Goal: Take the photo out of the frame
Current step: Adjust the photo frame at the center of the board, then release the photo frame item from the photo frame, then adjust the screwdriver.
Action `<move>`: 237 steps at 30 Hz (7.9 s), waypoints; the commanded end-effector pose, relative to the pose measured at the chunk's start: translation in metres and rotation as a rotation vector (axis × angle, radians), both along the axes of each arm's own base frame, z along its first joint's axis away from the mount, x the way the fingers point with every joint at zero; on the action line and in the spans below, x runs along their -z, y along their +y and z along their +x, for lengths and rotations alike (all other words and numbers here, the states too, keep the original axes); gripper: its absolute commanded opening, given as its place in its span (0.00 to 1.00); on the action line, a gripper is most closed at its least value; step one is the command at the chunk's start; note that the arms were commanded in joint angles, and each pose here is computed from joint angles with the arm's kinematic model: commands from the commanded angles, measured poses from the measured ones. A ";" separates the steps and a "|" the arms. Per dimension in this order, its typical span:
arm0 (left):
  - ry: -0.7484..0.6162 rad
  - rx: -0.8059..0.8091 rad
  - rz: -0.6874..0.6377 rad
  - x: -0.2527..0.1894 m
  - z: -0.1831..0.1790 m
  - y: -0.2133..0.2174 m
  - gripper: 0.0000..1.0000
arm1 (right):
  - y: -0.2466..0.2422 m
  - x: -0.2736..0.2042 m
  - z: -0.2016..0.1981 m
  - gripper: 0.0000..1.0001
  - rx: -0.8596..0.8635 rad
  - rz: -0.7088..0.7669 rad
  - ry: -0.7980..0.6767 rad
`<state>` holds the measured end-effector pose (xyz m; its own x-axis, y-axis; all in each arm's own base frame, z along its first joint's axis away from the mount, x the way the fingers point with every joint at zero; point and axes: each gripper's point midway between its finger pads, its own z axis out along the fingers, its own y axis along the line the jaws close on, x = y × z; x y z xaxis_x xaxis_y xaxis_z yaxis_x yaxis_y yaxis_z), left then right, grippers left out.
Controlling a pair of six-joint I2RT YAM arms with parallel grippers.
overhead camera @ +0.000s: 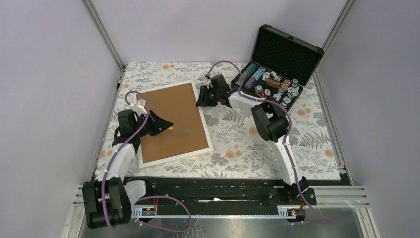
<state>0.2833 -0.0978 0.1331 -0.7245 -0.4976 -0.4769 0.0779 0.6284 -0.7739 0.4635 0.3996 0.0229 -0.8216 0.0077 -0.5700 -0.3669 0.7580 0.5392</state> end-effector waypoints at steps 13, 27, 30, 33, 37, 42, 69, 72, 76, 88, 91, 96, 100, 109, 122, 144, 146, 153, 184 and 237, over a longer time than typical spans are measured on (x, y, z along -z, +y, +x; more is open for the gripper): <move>-0.205 -0.157 -0.151 -0.018 0.003 -0.021 0.00 | -0.051 -0.066 -0.109 0.80 -0.173 0.139 0.086; -0.155 -0.132 -0.096 -0.004 0.018 -0.015 0.00 | -0.033 -0.022 -0.167 0.66 -0.232 0.148 0.201; -0.117 -0.139 -0.083 0.000 0.018 -0.011 0.00 | -0.035 -0.011 -0.175 0.59 -0.192 0.117 0.230; -0.095 -0.140 -0.119 0.005 0.013 -0.016 0.00 | -0.034 -0.002 -0.186 0.54 -0.169 0.121 0.259; -0.101 -0.147 -0.080 0.009 0.016 -0.011 0.00 | -0.024 0.011 -0.186 0.43 -0.121 0.131 0.314; -0.077 -0.137 -0.057 0.014 0.017 -0.009 0.00 | -0.011 0.032 -0.182 0.33 -0.018 0.176 0.458; -0.107 -0.169 -0.036 0.029 0.020 0.011 0.00 | 0.012 0.027 -0.166 0.26 0.039 0.269 0.486; -0.054 -0.159 -0.017 0.039 0.018 0.011 0.00 | 0.012 0.028 -0.166 0.26 0.037 0.266 0.482; -0.031 -0.150 -0.024 0.043 0.018 0.009 0.00 | 0.014 0.021 -0.166 0.35 -0.012 0.262 0.437; 0.024 -0.106 0.064 0.069 0.013 0.002 0.00 | 0.015 0.014 -0.164 0.39 -0.047 0.242 0.396; 0.045 -0.096 0.069 0.078 0.012 0.001 0.00 | 0.014 0.020 -0.165 0.36 -0.041 0.234 0.411; 0.081 -0.049 0.068 0.090 0.006 -0.010 0.00 | 0.014 0.025 -0.165 0.30 -0.029 0.229 0.423; 0.097 -0.034 0.075 0.097 0.001 -0.016 0.00 | 0.016 0.031 -0.168 0.24 -0.028 0.225 0.440; 0.126 0.051 0.070 0.098 -0.012 -0.040 0.00 | 0.022 0.039 -0.170 0.19 -0.025 0.222 0.470; 0.009 0.235 0.028 0.037 -0.024 -0.087 0.00 | 0.022 0.035 -0.165 0.20 -0.063 0.202 0.423; -0.211 0.149 -0.167 -0.075 0.008 -0.048 0.00 | 0.004 -0.159 -0.180 0.70 -0.657 0.408 -0.098; -0.224 0.151 -0.183 -0.080 0.006 -0.049 0.00 | 0.009 -0.157 -0.194 0.70 -0.693 0.380 -0.118; -0.170 0.196 -0.227 -0.076 -0.007 -0.055 0.00 | 0.024 -0.150 -0.213 0.69 -0.790 0.273 -0.210; -0.088 0.741 -0.100 -0.076 -0.080 -0.084 0.47 | -0.022 -0.150 -0.274 0.00 -1.106 0.150 -0.208; 0.116 0.077 0.002 0.010 0.018 0.038 0.00 | -0.007 -0.070 -0.156 0.82 -0.471 0.201 0.079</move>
<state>0.2864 -0.0691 0.1329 -0.8394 -0.4304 -0.3318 0.0245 0.5799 -0.8143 0.2913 0.3757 0.0923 -0.7883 -0.3451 -0.5094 -0.6139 0.3866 0.6882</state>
